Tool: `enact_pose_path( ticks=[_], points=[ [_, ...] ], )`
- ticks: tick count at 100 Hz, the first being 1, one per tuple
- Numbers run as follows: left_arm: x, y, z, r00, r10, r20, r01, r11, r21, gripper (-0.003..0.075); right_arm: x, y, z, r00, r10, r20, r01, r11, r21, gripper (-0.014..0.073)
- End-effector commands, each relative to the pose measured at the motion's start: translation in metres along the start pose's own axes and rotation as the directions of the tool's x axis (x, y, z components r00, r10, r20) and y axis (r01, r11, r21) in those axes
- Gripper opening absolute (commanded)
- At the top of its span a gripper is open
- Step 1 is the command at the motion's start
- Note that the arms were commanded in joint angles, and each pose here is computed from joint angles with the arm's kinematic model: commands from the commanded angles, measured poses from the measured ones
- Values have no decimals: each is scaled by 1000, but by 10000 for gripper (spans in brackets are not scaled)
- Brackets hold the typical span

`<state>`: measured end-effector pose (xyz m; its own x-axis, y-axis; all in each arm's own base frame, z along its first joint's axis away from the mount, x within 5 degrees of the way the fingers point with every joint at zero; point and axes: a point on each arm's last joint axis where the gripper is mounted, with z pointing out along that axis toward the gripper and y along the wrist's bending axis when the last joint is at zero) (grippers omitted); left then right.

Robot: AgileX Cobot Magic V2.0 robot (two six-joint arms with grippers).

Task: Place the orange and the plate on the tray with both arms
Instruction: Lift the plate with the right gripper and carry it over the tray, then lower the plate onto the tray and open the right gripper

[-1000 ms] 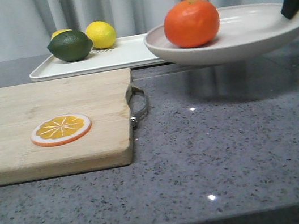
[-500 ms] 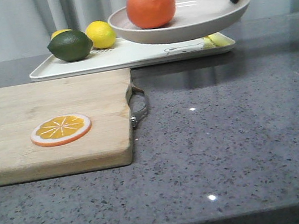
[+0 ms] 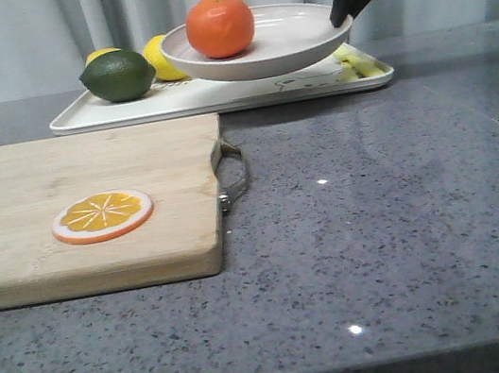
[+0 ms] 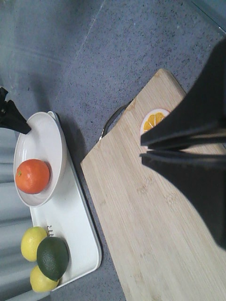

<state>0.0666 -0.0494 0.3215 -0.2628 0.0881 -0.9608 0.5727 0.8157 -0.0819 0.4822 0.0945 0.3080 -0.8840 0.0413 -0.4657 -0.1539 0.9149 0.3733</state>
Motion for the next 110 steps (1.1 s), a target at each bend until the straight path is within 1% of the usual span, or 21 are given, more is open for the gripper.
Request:
enact_pose_path(
  ticks=[1,21,49,73,100,106,110],
  points=[
    [-16,-1,-3,995,-16,100,16,1000,3,-19,-17,18,-37,990,-4,142,12,998,-55,-66],
    [-16,-1,-3,995,-16,100,16,1000,3,-19,-24,12,-15,991,22,134,-14,998,-59,-66],
    [-16,-1,-3,995,-16,100,16,1000,3,-19,-31,5,6,986,50,158,-40,997,-64,-66],
    [-15,-1,-3,995,-16,98,16,1000,3,-19,-36,2,11,976,59,211,-46,997,-67,-66],
    [-15,-1,-3,995,-16,98,16,1000,3,-19,-37,2,11,973,59,223,-45,997,-65,-66],
    [-15,-1,-3,995,-16,98,16,1000,3,-19,-37,2,12,973,59,222,-46,997,-65,-59],
    [-15,-1,-3,995,-16,98,16,1000,3,-19,-37,2,12,973,59,222,-46,997,-65,-40]
  ],
)
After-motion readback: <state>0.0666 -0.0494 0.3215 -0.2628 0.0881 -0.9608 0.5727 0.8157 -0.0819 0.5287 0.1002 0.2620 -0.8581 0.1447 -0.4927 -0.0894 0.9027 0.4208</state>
